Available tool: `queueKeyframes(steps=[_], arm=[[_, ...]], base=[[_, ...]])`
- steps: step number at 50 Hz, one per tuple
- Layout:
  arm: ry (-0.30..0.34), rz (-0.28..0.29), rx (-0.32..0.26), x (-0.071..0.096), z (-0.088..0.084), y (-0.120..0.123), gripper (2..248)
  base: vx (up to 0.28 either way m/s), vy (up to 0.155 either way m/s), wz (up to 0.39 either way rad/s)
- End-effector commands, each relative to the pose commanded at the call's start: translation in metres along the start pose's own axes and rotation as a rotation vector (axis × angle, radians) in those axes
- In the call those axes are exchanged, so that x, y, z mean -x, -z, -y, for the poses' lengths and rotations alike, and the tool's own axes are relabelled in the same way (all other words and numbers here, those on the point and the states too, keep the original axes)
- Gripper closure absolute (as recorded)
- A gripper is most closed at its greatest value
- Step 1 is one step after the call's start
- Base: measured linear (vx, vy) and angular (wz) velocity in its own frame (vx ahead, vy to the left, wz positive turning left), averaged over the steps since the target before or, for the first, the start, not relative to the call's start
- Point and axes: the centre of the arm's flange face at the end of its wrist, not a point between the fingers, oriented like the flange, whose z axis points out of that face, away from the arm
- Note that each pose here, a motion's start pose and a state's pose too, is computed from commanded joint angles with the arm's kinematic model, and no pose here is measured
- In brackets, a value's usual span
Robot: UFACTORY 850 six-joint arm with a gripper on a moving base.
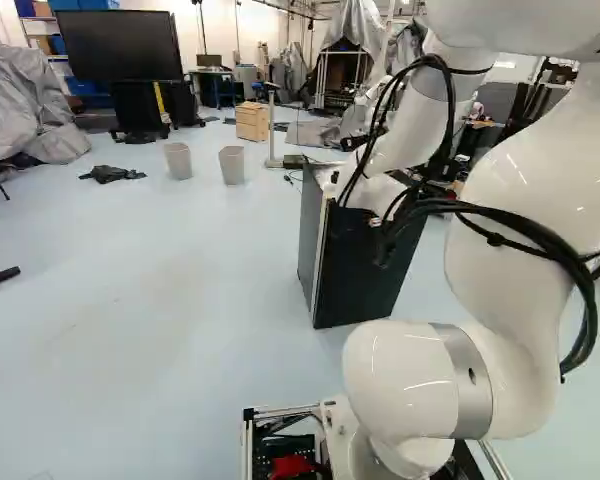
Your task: Grab a drink from the fridge
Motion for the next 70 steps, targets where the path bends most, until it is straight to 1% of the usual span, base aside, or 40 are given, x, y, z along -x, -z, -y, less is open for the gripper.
queueKeyframes(steps=[14, 34, 39, 47, 59, 70], arm=[[0.004, -0.006, -0.02, -0.004, 0.01, -0.026, 3], [0.007, 0.017, -0.034, 0.008, 0.019, -0.072, 3], [0.007, 0.017, -0.035, 0.009, 0.02, -0.082, 3], [0.005, 0.011, -0.028, 0.009, 0.018, -0.099, 3], [0.001, 0.003, -0.007, 0.009, 0.007, -0.12, 3], [-0.002, 0.0, 0.006, 0.009, 0.0, -0.128, 3]], base=[[0.0, 0.0, 0.0], [0.0, 0.0, 0.0], [0.0, 0.0, 0.0], [0.0, 0.0, 0.0], [0.0, 0.0, 0.0], [0.0, 0.0, 0.0]])
